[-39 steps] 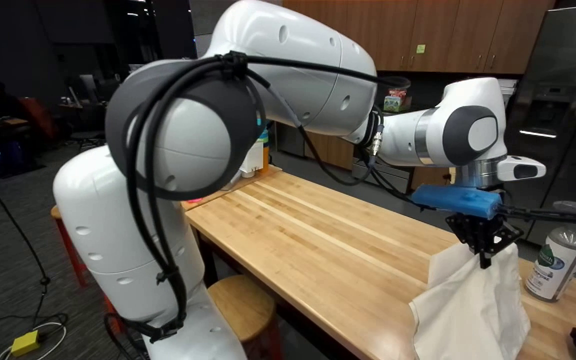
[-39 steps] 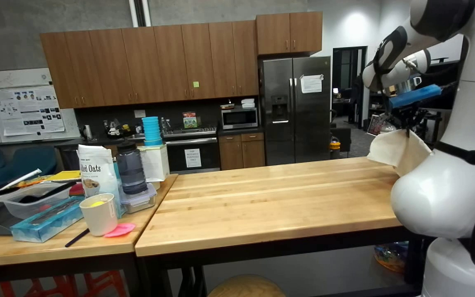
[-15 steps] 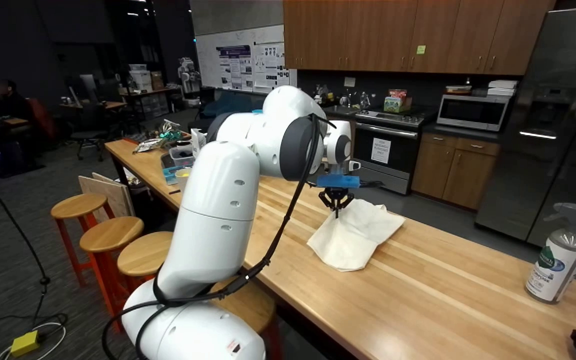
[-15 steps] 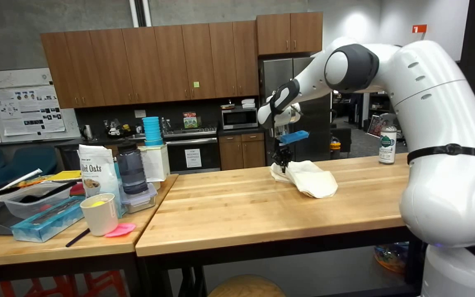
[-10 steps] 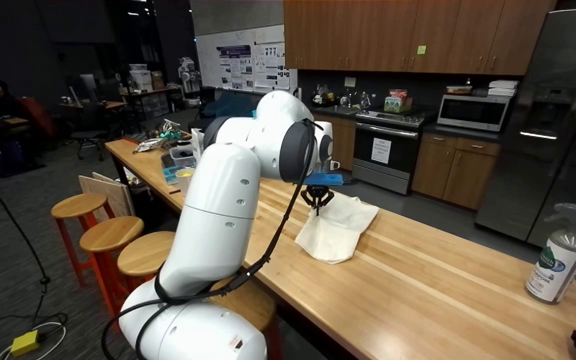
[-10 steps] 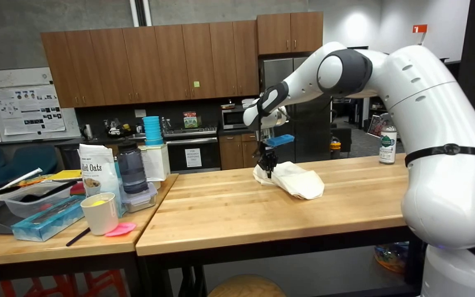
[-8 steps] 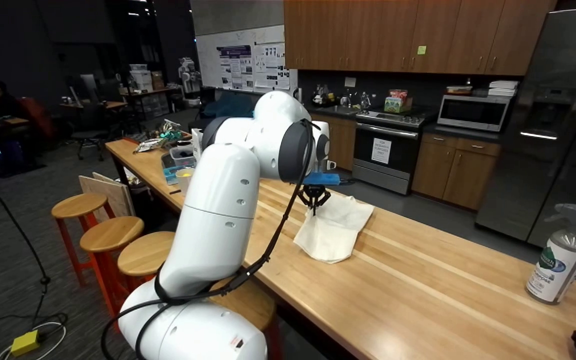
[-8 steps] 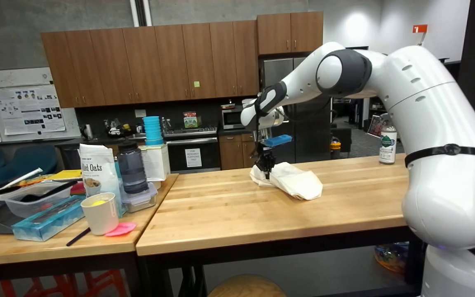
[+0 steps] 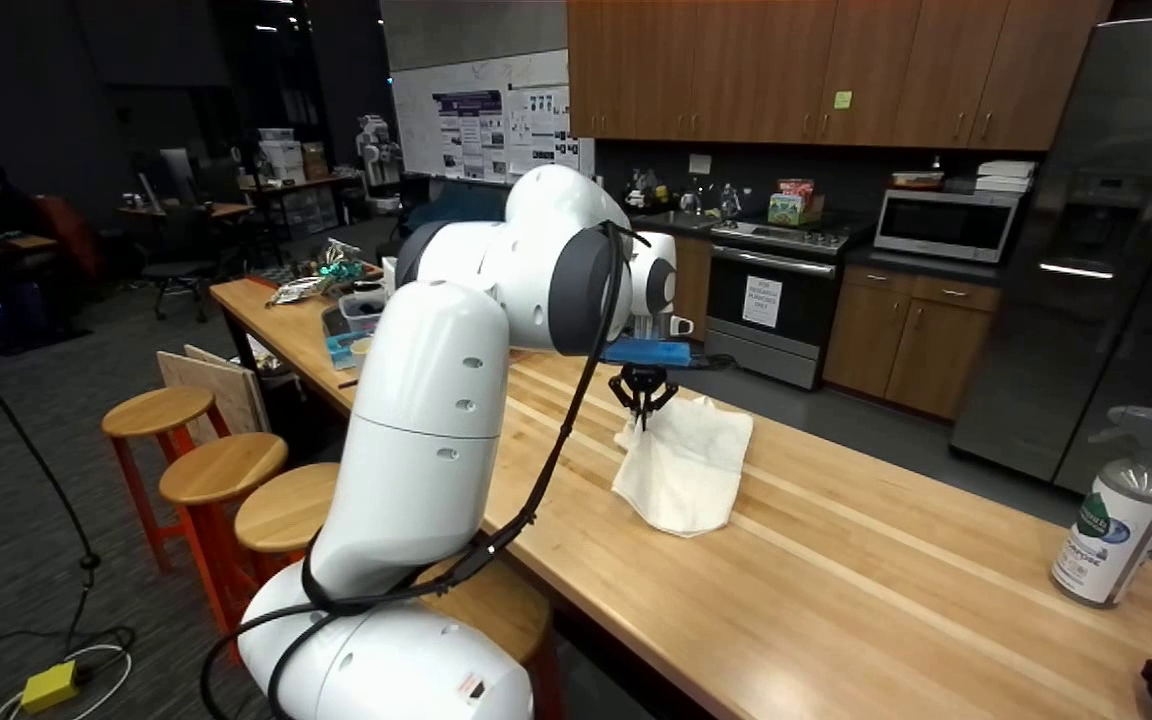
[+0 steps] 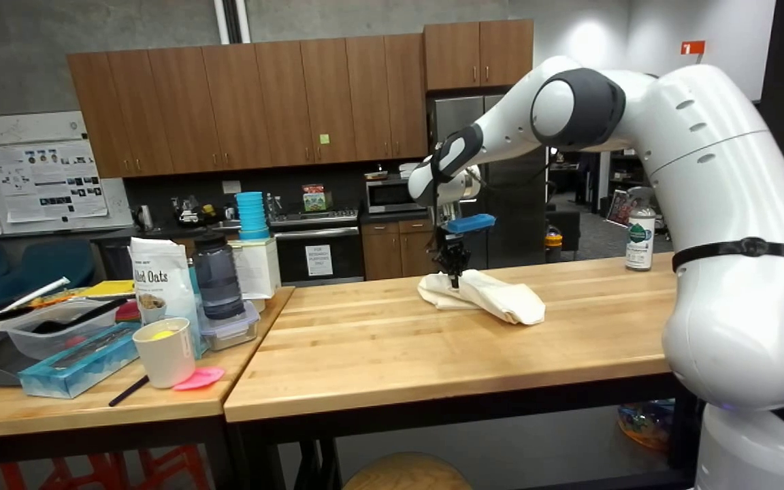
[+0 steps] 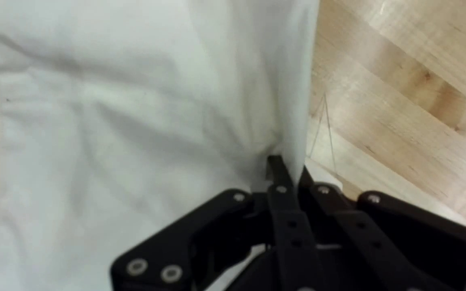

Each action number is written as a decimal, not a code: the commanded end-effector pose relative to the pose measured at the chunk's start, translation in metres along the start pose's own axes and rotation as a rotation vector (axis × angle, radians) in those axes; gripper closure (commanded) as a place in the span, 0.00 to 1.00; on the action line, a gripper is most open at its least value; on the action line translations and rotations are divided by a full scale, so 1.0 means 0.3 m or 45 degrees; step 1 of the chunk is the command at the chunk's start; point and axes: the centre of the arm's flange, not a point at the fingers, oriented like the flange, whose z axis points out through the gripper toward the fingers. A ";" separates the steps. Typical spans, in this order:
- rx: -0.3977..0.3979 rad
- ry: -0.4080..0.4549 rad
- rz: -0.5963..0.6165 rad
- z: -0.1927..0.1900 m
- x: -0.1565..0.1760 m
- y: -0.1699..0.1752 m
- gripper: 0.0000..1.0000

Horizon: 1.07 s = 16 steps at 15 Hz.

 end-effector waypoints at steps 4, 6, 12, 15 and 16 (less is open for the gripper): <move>-0.021 0.032 0.370 -0.050 -0.260 0.177 0.99; -0.038 0.054 0.467 -0.068 -0.318 0.254 0.99; -0.034 0.167 0.739 -0.108 -0.487 0.483 0.99; -0.041 0.196 0.809 -0.113 -0.547 0.561 0.99; -0.038 0.205 0.821 -0.118 -0.558 0.577 0.99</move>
